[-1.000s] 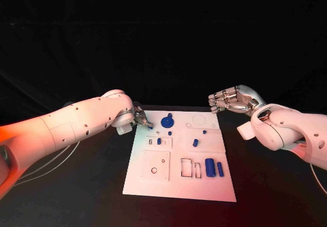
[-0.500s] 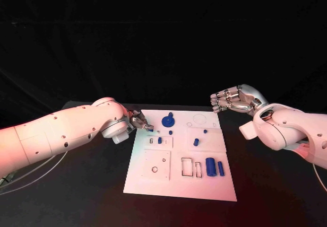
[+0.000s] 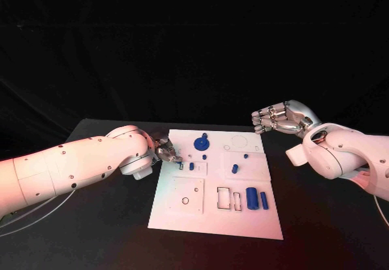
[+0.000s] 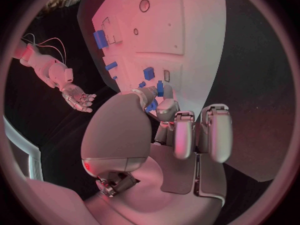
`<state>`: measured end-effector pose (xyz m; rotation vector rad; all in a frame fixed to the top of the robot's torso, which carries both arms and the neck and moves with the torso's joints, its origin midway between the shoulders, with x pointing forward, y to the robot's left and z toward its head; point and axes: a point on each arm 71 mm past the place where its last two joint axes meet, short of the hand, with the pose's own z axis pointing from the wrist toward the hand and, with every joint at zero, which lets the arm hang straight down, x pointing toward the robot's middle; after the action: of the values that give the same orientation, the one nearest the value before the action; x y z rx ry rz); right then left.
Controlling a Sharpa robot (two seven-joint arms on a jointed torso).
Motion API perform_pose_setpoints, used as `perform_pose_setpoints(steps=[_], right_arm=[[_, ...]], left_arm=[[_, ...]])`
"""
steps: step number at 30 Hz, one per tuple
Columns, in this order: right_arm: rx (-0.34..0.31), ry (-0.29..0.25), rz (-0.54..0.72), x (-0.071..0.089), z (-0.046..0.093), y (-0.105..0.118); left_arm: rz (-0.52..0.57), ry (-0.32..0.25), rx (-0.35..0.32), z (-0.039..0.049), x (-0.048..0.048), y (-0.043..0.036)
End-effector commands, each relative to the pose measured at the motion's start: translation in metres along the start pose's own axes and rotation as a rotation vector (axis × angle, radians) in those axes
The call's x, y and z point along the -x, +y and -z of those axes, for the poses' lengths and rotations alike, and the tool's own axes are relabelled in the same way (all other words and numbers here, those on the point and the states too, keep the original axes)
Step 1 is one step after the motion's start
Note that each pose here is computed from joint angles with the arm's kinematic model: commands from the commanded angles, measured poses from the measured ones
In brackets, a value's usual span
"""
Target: Assemble the parts on the task board
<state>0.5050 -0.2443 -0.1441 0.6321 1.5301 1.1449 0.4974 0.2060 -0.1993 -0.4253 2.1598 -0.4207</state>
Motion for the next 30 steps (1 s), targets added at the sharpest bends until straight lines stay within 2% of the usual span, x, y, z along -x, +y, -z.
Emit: perform_pose_setpoints(steps=[1,20,30], right_arm=[[0.011,0.009,0.004,-0.001,0.000,0.001],[0.014,0.012,0.004,-0.002,0.000,0.001],[0.014,0.012,0.004,-0.002,0.000,0.001]], left_arm=[[-0.054,-0.024,0.017,0.0000,-0.0033,-0.0007],[-0.114,0.001,0.045,-0.0056,-0.0141,-0.0081],[-0.147,0.014,0.061,-0.0074,-0.0174,-0.0096]])
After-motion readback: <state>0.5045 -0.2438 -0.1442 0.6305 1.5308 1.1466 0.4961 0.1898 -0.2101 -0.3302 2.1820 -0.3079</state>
